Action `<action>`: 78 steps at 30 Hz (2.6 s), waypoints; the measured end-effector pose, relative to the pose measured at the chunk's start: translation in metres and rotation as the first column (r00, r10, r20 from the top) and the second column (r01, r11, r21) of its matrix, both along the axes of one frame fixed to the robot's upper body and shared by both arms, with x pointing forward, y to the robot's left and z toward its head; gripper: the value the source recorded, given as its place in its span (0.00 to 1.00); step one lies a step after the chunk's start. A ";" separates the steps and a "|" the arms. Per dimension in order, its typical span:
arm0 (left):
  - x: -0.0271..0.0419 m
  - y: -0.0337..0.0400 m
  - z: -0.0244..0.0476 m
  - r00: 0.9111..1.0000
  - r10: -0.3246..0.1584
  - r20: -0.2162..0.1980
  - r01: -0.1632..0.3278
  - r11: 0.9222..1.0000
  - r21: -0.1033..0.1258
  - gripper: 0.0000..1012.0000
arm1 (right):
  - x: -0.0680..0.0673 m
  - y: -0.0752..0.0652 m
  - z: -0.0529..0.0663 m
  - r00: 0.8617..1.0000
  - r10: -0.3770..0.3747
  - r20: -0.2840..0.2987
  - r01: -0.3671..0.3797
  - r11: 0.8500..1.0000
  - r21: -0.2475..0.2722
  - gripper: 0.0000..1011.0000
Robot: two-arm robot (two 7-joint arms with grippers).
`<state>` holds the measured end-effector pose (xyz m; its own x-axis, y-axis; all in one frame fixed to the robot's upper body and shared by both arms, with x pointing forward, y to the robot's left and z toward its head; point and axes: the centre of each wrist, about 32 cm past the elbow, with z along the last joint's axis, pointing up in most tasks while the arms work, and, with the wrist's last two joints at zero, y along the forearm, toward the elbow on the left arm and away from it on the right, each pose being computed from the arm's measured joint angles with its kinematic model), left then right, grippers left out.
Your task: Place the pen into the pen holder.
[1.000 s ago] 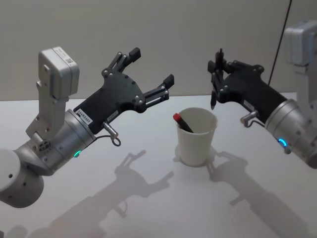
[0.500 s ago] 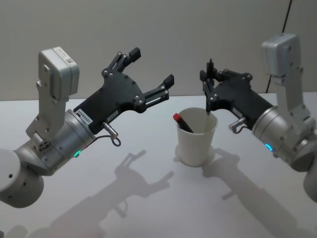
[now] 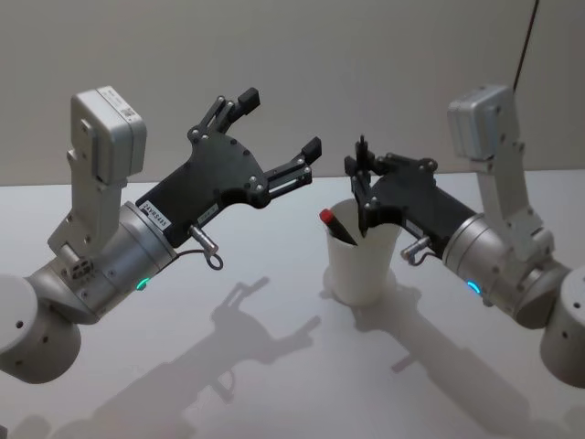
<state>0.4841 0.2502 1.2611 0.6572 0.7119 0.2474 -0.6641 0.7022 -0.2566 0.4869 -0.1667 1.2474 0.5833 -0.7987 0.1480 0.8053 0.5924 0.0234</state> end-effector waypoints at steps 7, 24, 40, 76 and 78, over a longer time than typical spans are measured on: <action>0.0000 0.0000 0.0000 1.000 0.000 0.000 0.000 1.000 0.000 0.99 | 0.001 0.003 -0.005 1.000 0.002 -0.023 -0.003 1.000 -0.011 0.13; 0.0000 0.0000 0.0000 1.000 0.000 0.000 0.000 1.000 0.000 0.99 | 0.002 0.007 -0.009 0.999 0.004 -0.044 -0.005 1.000 -0.024 0.58; 0.0000 0.0000 0.0000 1.000 0.000 0.000 0.000 1.000 0.000 0.99 | 0.001 0.000 -0.003 1.000 -0.009 -0.015 0.009 1.000 -0.001 0.99; 0.0037 -0.0149 -0.0174 0.993 0.107 -0.056 -0.107 0.994 0.019 0.99 | -0.024 -0.063 -0.017 0.970 -0.237 0.046 0.231 0.967 0.108 0.99; 0.0045 -0.0185 -0.0217 0.989 0.135 -0.068 -0.133 0.991 0.027 0.99 | -0.028 -0.065 -0.026 0.969 -0.247 0.029 0.243 0.964 0.108 0.99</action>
<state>0.4887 0.2317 1.2394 0.5725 0.7895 0.2211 -0.7682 0.6108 -0.1917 0.4588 -0.2313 1.2214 0.3628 -0.9286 0.0775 0.9226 0.3697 0.1105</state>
